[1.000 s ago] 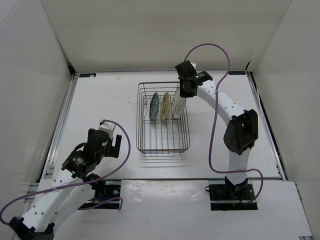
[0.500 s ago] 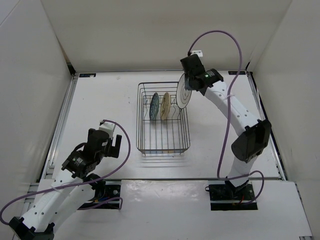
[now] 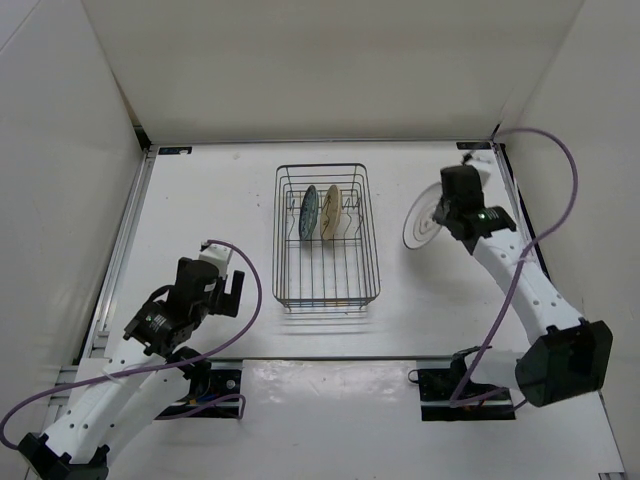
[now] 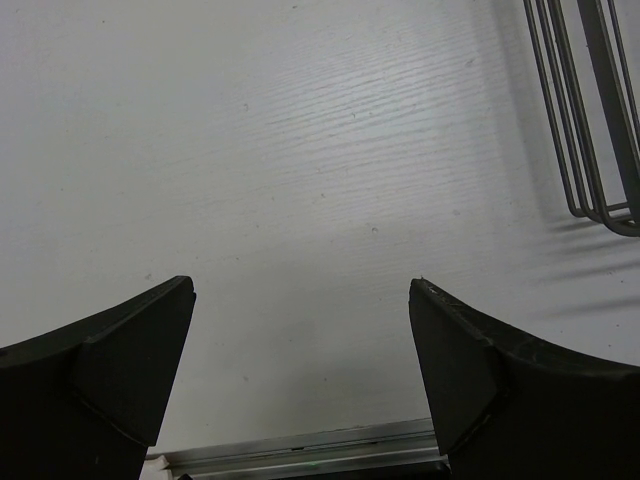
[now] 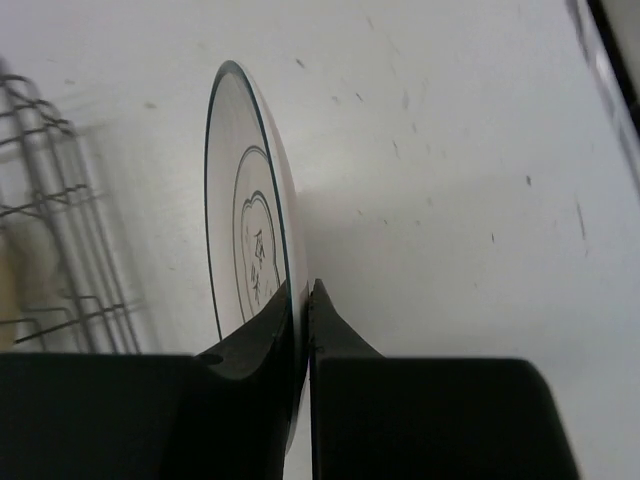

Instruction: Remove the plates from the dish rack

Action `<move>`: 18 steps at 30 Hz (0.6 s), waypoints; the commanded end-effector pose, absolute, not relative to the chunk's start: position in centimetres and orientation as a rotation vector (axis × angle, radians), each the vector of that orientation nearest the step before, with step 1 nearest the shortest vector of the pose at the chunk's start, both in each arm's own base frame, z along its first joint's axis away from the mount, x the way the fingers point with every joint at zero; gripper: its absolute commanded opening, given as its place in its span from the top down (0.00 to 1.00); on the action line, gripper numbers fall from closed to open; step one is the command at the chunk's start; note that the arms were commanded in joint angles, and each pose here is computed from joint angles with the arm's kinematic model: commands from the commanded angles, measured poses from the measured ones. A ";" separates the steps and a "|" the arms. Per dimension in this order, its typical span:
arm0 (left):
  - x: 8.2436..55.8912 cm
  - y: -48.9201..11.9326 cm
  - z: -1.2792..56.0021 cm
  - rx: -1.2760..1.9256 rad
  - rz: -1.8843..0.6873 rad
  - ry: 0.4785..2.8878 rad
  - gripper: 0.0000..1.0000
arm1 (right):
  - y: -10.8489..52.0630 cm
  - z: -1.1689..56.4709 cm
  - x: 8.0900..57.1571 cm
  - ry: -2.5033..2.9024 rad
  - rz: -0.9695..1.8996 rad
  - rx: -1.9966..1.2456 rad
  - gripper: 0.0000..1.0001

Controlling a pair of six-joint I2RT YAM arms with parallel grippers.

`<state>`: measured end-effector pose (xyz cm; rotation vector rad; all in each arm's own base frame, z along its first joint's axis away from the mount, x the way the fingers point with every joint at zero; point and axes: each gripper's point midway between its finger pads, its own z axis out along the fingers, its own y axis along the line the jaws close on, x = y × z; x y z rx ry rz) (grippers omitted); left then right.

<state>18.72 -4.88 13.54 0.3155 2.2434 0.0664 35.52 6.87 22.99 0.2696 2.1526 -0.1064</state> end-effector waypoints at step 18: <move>18.4 -6.2 13.8 0.347 -0.036 2.234 0.01 | 2.0 5.0 30.2 2.356 0.400 0.941 0.85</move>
